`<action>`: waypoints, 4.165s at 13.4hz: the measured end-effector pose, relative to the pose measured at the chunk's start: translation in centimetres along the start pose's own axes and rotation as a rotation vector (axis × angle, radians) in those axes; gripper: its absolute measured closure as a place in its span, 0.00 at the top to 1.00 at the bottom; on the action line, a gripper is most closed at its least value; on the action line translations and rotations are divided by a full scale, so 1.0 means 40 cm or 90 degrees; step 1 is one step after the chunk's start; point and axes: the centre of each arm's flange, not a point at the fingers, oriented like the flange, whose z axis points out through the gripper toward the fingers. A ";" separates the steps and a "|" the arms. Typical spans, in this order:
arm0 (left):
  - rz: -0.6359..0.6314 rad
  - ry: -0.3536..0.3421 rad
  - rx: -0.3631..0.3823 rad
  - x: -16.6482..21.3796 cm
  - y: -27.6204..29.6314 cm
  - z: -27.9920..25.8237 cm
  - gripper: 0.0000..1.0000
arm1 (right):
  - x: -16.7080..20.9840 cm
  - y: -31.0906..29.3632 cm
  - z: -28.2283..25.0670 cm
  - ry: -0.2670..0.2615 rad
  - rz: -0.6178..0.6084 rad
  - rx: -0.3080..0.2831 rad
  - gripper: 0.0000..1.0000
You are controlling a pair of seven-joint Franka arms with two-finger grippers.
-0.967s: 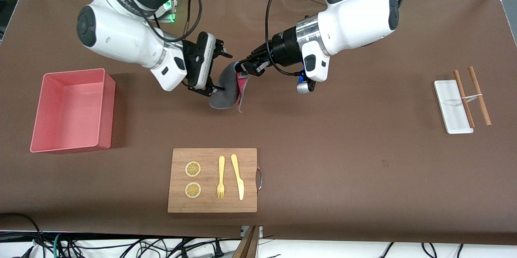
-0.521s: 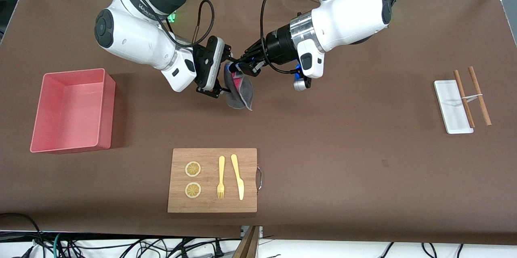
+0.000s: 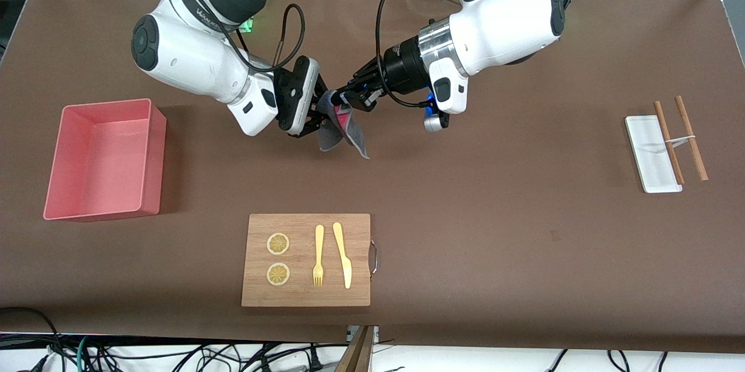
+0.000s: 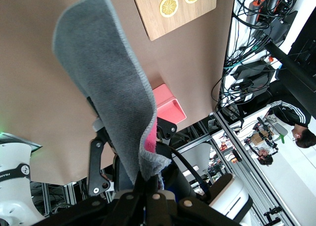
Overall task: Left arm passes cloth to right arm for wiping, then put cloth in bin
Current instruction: 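Grasp the cloth with the right gripper while the left gripper releases, then move the cloth toward the table while the left gripper returns, then wipe the table surface with the cloth in the right gripper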
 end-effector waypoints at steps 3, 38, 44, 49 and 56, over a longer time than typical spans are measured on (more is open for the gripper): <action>-0.002 0.002 -0.001 0.006 0.002 -0.001 0.06 | -0.009 0.011 -0.014 -0.002 0.005 -0.002 0.02; 0.703 0.284 0.625 0.517 -0.176 -0.811 1.00 | -0.723 0.306 0.317 -0.323 0.718 -0.208 0.02; 0.705 0.283 0.626 0.515 -0.176 -0.806 1.00 | -0.477 0.153 0.463 -0.291 0.811 -0.252 0.02; 0.708 0.282 0.626 0.510 -0.175 -0.802 1.00 | -0.332 0.080 0.504 -0.242 0.859 -0.227 0.02; 0.708 0.283 0.626 0.510 -0.175 -0.802 1.00 | -0.575 0.299 0.316 -0.303 0.863 -0.191 0.02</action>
